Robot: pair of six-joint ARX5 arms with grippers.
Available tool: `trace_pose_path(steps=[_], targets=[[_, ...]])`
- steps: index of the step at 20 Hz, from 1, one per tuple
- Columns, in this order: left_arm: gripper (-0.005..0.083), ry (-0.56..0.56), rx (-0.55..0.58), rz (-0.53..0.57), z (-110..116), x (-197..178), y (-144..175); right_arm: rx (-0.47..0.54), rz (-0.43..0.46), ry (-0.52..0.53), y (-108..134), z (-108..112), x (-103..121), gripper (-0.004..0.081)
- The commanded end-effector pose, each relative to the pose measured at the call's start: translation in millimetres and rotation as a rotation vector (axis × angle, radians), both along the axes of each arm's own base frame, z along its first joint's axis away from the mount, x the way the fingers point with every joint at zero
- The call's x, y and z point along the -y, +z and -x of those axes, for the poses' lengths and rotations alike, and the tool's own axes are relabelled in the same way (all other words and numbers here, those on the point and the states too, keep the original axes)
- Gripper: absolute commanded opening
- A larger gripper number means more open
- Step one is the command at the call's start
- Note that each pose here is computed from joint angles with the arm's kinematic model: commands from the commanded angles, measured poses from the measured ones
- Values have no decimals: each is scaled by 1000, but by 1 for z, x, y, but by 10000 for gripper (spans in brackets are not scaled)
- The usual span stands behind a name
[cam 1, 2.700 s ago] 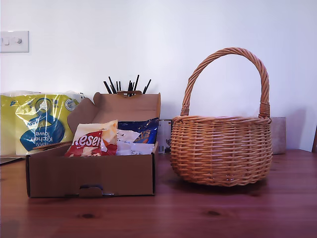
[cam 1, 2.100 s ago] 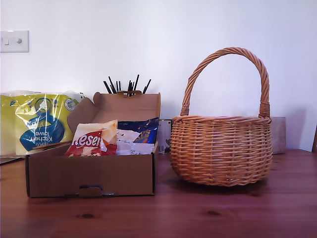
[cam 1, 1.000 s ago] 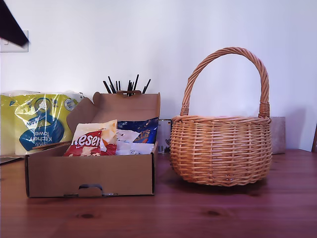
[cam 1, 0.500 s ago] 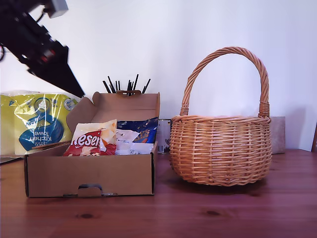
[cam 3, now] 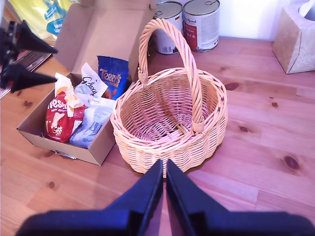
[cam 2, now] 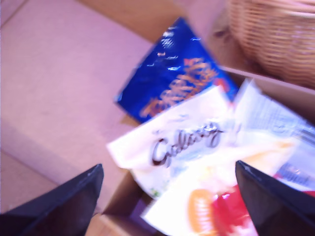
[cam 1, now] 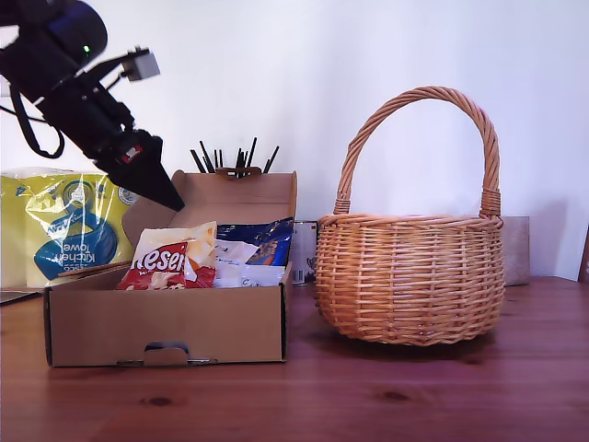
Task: Move the bags of Easter eggs from the cardboard box on the left into the woven basket on the right side.
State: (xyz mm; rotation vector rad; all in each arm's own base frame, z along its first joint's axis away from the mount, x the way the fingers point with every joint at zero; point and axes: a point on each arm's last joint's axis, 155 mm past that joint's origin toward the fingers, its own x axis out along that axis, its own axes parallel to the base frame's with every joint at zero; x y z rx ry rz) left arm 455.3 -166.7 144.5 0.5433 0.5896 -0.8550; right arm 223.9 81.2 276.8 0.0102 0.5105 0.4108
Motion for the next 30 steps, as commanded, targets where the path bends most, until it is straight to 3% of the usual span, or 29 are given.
trace_pose_path(steps=[1, 5, 12, 23, 28, 30], targets=[[782, -18, -90, 10, 3, 1, -17, 21, 2, 16, 6, 0, -3, -12], [782, -63, -241, -1, 11, 3, -46, 13, 6, 18, 4, -3, -3, -12], [782, -127, -435, -9, 59, 19, -64, 6, 22, 26, 1, -6, -4, -12], [780, -145, -520, -94, 75, 32, -98, 1, 26, 30, -1, -7, -4, -12], [773, -111, -555, -96, 78, 33, -102, -87, -34, 142, -13, 14, -24, -12], [651, -111, -555, -111, 79, 35, -104, -95, -57, 181, -12, 19, -31, -12]])
